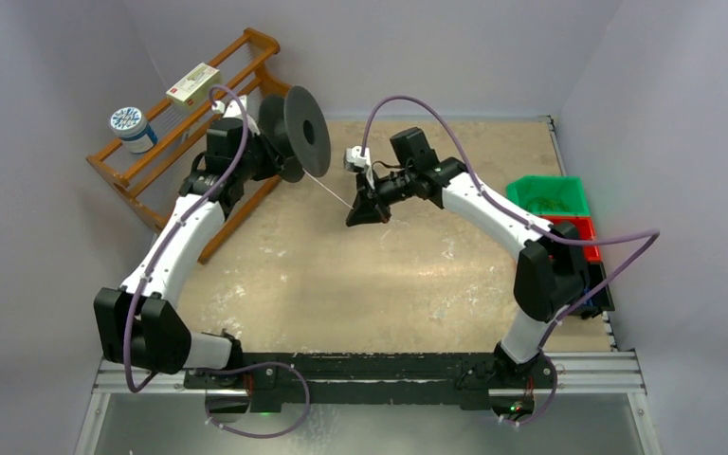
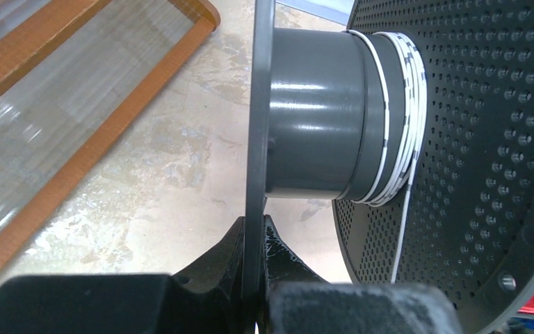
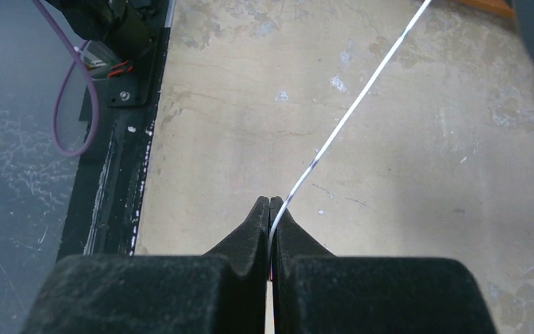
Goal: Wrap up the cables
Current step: Wrap the cable around the cable reel.
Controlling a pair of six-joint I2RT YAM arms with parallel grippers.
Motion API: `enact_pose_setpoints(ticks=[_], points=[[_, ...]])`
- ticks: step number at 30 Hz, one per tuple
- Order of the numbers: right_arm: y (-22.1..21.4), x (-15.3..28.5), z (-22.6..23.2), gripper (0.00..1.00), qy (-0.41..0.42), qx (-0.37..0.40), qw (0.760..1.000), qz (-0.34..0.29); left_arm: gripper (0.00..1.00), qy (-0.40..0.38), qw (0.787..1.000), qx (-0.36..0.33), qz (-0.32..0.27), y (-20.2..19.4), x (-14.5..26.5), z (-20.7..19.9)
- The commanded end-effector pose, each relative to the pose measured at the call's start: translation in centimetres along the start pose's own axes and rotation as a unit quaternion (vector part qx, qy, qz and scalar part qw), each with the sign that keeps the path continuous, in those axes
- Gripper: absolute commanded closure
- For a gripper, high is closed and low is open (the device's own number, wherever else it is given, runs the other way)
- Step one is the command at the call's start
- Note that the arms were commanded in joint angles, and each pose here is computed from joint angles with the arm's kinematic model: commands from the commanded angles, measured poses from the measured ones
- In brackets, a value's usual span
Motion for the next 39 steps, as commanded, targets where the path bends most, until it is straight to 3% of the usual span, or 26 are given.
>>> enact_pose_setpoints(ticks=[1,8,13,20,24,31,39], points=[[-2.4,-0.3,-0.5,1.0,-0.007,-0.053,0.998,0.035,1.0,-0.045,0.989,0.07,-0.122,7.6,2.8,-0.4],[-2.5,1.7,-5.1,1.0,-0.075,-0.098,0.992,0.015,1.0,-0.115,0.984,0.061,-0.124,7.7,4.8,-2.2],[-2.3,4.8,-9.3,1.0,-0.13,-0.139,0.982,-0.016,1.0,-0.167,0.979,-0.003,-0.115,7.1,6.1,-3.5],[-1.0,8.2,-12.8,1.0,-0.178,-0.15,0.971,-0.051,1.0,-0.313,0.942,-0.107,-0.059,3.0,7.7,-6.7],[-0.1,9.3,-13.6,1.0,-0.194,-0.144,0.968,-0.061,1.0,-0.359,0.922,-0.147,-0.019,0.7,8.1,-7.2],[2.1,11.6,-13.7,1.0,-0.21,-0.129,0.965,-0.084,1.0,-0.298,0.914,-0.275,-0.002,-1.4,7.2,-4.1],[4.6,12.7,-11.9,1.0,-0.188,-0.118,0.97,-0.102,1.0,-0.208,0.911,-0.356,-0.002,-2.3,6.1,-2.4]])
Point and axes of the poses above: each gripper's point midway between its finger pads, its own x axis back along the fingers, its own z axis along the line the jaws close on, y = z × x, the point moved 1 cm from there along x, back along the fingers, and after that the axes turned 11 degrees about -x, right-handed, at the moved point
